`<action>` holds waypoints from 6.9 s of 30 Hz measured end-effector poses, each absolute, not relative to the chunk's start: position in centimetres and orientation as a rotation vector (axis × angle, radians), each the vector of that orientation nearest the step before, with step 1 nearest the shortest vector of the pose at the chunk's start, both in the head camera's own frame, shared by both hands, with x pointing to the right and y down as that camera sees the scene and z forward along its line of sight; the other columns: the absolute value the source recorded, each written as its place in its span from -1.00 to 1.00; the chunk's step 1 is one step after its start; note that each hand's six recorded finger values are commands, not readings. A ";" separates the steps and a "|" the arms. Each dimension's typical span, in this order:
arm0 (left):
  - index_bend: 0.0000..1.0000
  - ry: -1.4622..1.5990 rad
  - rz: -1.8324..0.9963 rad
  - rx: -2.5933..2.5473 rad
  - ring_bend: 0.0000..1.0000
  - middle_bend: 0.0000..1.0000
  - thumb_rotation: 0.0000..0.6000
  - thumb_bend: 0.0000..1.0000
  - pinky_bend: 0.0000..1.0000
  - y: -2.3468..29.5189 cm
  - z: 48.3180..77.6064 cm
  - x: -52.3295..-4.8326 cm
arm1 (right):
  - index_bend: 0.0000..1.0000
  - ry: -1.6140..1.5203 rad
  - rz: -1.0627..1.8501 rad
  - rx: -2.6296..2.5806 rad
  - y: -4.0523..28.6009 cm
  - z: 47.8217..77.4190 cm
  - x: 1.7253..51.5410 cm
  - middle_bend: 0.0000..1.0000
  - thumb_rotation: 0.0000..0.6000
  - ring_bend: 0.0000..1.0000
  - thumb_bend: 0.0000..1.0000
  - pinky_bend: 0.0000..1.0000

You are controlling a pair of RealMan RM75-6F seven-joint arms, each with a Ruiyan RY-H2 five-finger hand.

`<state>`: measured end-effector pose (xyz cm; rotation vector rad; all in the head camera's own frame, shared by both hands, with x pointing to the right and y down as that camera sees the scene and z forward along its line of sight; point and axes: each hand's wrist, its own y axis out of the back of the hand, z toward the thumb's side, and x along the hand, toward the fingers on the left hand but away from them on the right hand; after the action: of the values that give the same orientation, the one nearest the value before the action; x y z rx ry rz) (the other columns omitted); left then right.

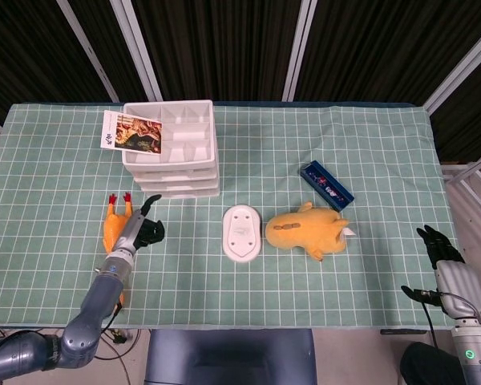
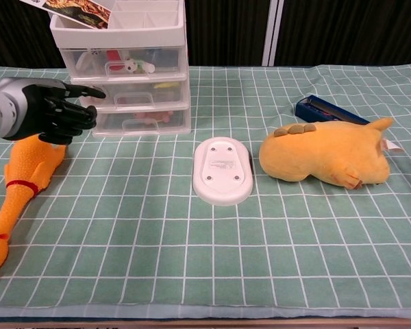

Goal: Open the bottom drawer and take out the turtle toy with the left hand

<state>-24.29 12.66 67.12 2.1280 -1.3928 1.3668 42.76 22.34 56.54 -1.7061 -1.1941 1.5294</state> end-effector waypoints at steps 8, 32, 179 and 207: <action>-0.85 -1.355 1.291 2.015 0.86 0.78 1.00 0.39 1.00 11.8 69.5 -22.6 | -1.00 -1.200 1.532 -1.713 22.3 56.6 42.8 -1.00 1.00 -1.00 -0.77 -0.63; -0.85 -1.352 1.181 1.819 0.86 0.78 1.00 0.39 1.00 10.9 74.3 -20.7 | -1.00 -1.218 1.533 -1.729 22.2 56.6 42.9 -1.00 1.00 -1.00 -0.77 -0.63; -0.21 -1.159 2.009 2.409 0.90 0.83 1.00 0.41 1.00 11.5 72.5 -24.6 | -1.00 -1.243 1.569 -1.753 22.1 56.9 43.0 -1.00 1.00 -1.00 -0.77 -0.63; -0.22 -1.001 1.975 2.457 0.90 0.83 1.00 0.32 1.00 15.5 69.8 -25.8 | -1.00 -1.245 1.574 -1.749 22.0 56.9 43.0 -1.00 1.00 -1.00 -0.77 -0.63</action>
<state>-25.84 15.55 69.76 2.4565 -1.0006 1.9752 42.98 22.02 56.93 -1.7490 -1.2449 1.5738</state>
